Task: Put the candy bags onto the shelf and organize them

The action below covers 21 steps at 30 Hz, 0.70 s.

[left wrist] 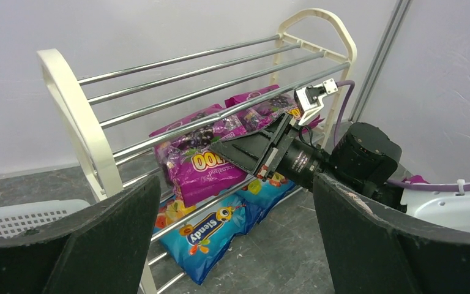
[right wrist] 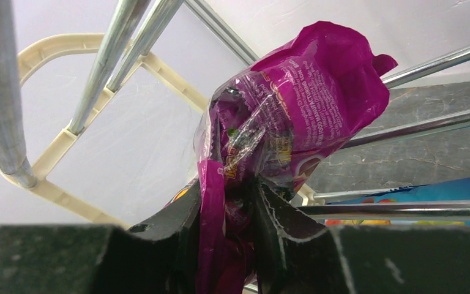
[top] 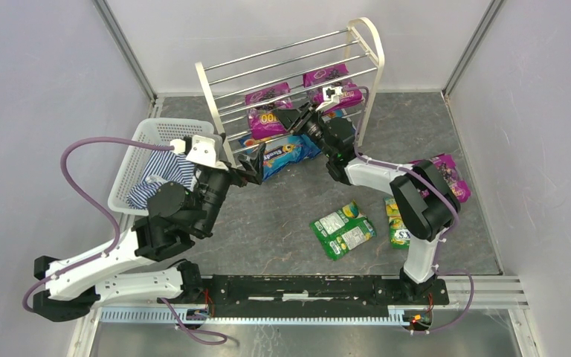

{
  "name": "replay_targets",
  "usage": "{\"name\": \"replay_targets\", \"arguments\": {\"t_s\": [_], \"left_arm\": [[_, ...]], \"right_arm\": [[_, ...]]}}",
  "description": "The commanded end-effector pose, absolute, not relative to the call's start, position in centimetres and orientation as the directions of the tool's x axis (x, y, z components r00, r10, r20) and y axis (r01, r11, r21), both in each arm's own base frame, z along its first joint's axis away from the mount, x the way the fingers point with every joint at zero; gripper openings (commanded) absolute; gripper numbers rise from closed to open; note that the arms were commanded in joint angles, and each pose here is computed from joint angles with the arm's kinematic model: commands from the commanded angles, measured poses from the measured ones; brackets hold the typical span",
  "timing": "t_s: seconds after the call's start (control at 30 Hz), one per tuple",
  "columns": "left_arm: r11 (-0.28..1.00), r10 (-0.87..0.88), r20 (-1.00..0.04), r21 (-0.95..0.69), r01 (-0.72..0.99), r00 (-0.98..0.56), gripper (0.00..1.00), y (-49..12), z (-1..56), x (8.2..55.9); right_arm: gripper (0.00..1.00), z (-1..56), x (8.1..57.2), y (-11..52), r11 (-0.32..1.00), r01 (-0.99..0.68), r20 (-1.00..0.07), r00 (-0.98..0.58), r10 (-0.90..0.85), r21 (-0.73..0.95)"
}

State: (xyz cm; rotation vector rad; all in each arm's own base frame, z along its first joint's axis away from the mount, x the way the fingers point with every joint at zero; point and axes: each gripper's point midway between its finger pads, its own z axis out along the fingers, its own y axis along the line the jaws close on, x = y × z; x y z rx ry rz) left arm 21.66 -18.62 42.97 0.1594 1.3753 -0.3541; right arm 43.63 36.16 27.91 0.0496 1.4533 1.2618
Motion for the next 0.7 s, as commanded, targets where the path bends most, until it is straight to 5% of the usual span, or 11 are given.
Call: {"name": "replay_targets", "arguments": {"t_s": [0.0, 0.67], "left_arm": [[0.933, -0.173, -0.969, -0.105, 0.345, 0.174, 1.0, -18.6, 43.7, 21.6], [0.932, -0.144, -0.977, -0.081, 0.354, 0.156, 1.0, -19.8, 42.9, 21.9]], "right_arm": [[0.34, 34.3, 43.4, 35.1, 0.413, -0.687, -0.688, -0.176, 0.704, 0.598], [0.87, 27.2, 38.5, 33.0, 0.548, -0.442, -0.703, -0.455, 0.546, 0.711]]}}
